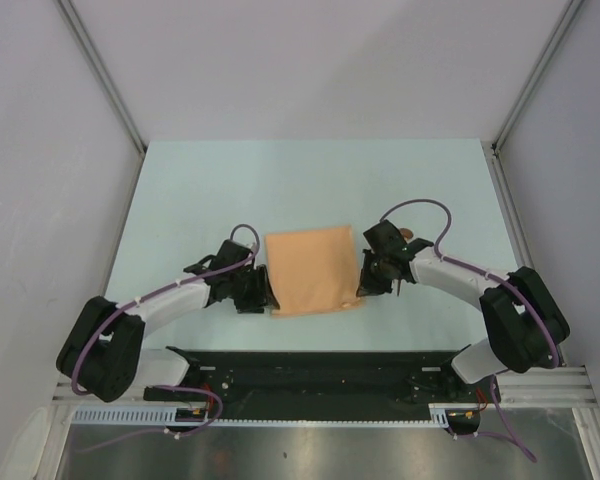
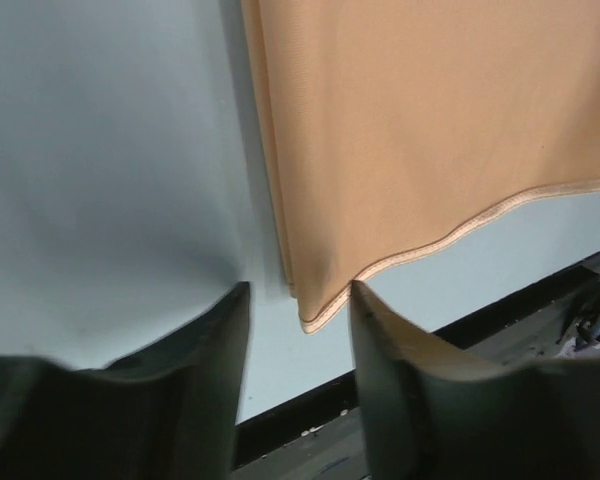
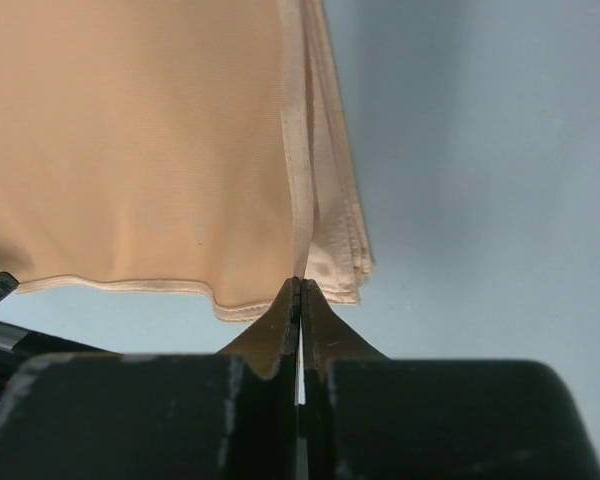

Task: Fold the napkin into a case and place the utensils inside
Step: Pick up the top corner of the square-folded napkin from the center of the board, then fold the top corner of the square-folded napkin at the center of the board.

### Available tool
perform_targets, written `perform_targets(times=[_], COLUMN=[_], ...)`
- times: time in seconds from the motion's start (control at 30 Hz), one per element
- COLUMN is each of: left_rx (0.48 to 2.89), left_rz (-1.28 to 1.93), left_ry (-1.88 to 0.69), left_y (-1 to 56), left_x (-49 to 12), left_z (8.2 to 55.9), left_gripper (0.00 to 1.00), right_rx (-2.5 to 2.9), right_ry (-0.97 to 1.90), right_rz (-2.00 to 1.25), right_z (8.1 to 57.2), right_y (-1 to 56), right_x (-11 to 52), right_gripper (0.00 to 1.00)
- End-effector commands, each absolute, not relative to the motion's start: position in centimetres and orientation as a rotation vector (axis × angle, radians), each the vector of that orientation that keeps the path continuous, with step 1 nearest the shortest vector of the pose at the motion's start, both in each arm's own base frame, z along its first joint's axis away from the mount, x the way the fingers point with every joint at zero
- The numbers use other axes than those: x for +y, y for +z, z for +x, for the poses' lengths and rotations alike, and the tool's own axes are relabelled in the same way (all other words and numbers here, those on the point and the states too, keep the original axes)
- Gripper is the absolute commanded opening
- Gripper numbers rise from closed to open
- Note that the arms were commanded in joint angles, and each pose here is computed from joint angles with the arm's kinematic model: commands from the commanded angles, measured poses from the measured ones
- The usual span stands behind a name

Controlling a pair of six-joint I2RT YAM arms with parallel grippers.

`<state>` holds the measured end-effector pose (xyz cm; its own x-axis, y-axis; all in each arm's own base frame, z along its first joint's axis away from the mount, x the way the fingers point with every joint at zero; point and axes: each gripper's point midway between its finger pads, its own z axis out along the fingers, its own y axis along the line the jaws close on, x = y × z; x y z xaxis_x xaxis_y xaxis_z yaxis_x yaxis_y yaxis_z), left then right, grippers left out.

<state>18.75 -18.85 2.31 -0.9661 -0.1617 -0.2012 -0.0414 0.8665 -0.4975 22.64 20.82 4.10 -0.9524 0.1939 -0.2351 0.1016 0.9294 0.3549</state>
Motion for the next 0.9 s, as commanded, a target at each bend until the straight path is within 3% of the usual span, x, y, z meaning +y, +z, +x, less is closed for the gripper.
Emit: perform_targets(times=[0.0,0.07,0.17,0.33,0.43,0.87], left_rx=[2.703,2.66,2.543,2.572,2.585,2.58], left_rz=[-0.156,-0.18,-0.221,-0.152,-0.168,-0.221], left_ry=[-0.657,-0.605,-0.596,-0.7,-0.754,-0.628], left_y=[5.5,6.7,9.6,9.1,8.2,6.4], left_x=[-18.1,-17.4,-17.1,-19.5,-20.3,-17.7], left_z=[20.6,21.7,24.4,26.2,26.2,24.8], left_gripper=[0.57,0.63,0.63,0.43,0.37,0.26], right_rx=[2.686,2.617,2.587,2.535,2.517,2.494], right_ry=[0.677,0.784,0.836,0.963,1.043,1.243], right_rz=[0.138,0.098,0.061,-0.037,-0.039,-0.118], right_z=[25.7,27.5,30.1,35.8,38.3,40.3], right_y=[7.2,8.7,8.2,8.2,8.0,7.1], right_x=[24.0,26.1,28.4,33.6,35.5,39.5], right_gripper=[0.0,0.0,0.0,0.0,0.0,0.0])
